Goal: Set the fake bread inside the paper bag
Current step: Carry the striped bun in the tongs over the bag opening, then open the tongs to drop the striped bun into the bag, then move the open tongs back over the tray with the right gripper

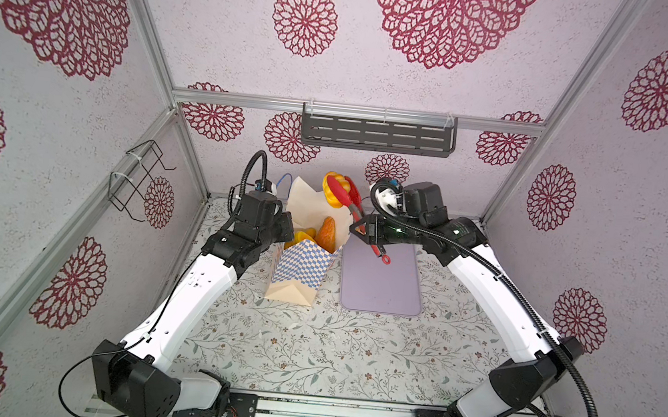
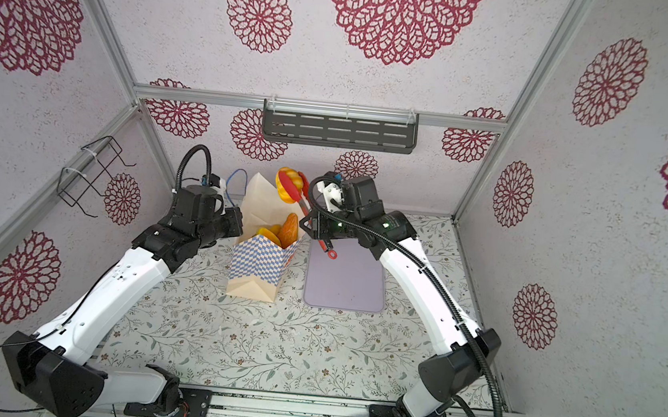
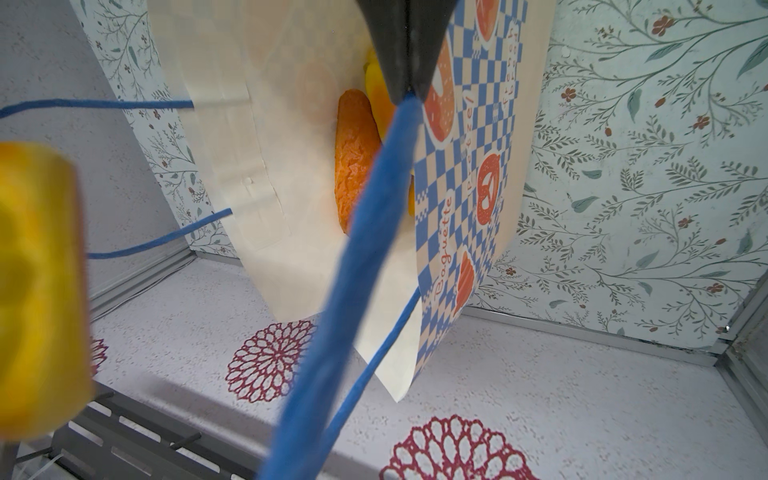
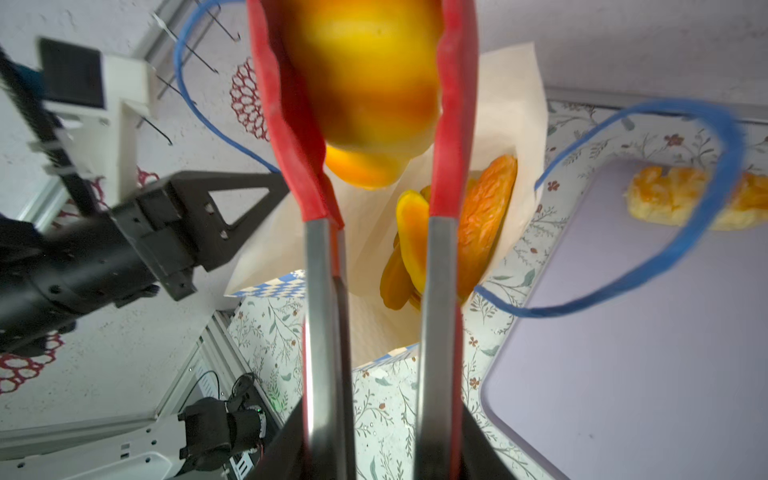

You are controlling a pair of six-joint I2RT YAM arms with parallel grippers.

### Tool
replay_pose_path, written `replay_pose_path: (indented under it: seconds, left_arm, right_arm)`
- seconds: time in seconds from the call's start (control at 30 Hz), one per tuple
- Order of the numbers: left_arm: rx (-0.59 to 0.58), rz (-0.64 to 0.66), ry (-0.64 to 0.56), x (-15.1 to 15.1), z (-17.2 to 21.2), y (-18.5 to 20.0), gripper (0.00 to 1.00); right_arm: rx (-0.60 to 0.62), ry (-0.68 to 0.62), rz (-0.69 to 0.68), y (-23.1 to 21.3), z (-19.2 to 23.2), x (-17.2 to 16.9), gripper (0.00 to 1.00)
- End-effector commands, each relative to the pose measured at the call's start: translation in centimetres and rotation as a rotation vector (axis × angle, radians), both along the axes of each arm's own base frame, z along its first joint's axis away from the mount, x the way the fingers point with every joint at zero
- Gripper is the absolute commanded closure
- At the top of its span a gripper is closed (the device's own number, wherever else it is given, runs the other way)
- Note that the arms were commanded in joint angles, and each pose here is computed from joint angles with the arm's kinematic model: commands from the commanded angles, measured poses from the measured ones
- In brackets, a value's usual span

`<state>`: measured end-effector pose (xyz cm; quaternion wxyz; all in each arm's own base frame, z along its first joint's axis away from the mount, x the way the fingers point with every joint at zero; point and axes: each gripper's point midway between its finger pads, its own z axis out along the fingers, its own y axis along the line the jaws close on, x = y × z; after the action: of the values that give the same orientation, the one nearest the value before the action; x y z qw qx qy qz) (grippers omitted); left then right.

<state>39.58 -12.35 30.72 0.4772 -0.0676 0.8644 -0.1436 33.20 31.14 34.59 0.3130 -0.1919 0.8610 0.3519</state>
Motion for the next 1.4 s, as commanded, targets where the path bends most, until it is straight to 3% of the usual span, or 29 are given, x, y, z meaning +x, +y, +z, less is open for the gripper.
replay_pose_path:
  seconds: [0.0, 0.5, 0.77, 1.03, 1.17, 1.37]
  left_arm:
    - [-0.032, 0.002, -0.063, 0.8, 2.1, -0.2, 1.00]
    - [-0.028, 0.008, -0.060, 0.5, 2.0, 0.0, 1.00]
    - [-0.024, 0.007, -0.055, 0.4, 1.8, 0.0, 1.00]
    - [-0.022, 0.003, -0.058, 0.3, 2.0, 0.1, 1.00]
    - [-0.027, -0.003, -0.061, 0.2, 2.2, -0.1, 1.00]
    - [-0.033, -0.014, -0.061, 0.3, 2.1, -0.3, 1.00]
  right_arm:
    - [-0.003, -0.061, 0.023, 0.4, 1.4, -0.2, 0.56]
    - [-0.014, -0.062, 0.045, 1.5, 0.8, 0.0, 0.37]
    - [0.004, -0.141, -0.002, 0.6, 3.3, 0.4, 0.39]
    - [0.035, -0.267, -0.219, -5.4, 8.0, 2.7, 0.42]
    - [0.094, -0.188, -0.333, -10.2, 6.2, 4.8, 0.44]
    - [0.095, -0.024, -0.430, -14.2, -0.8, 7.9, 0.45]
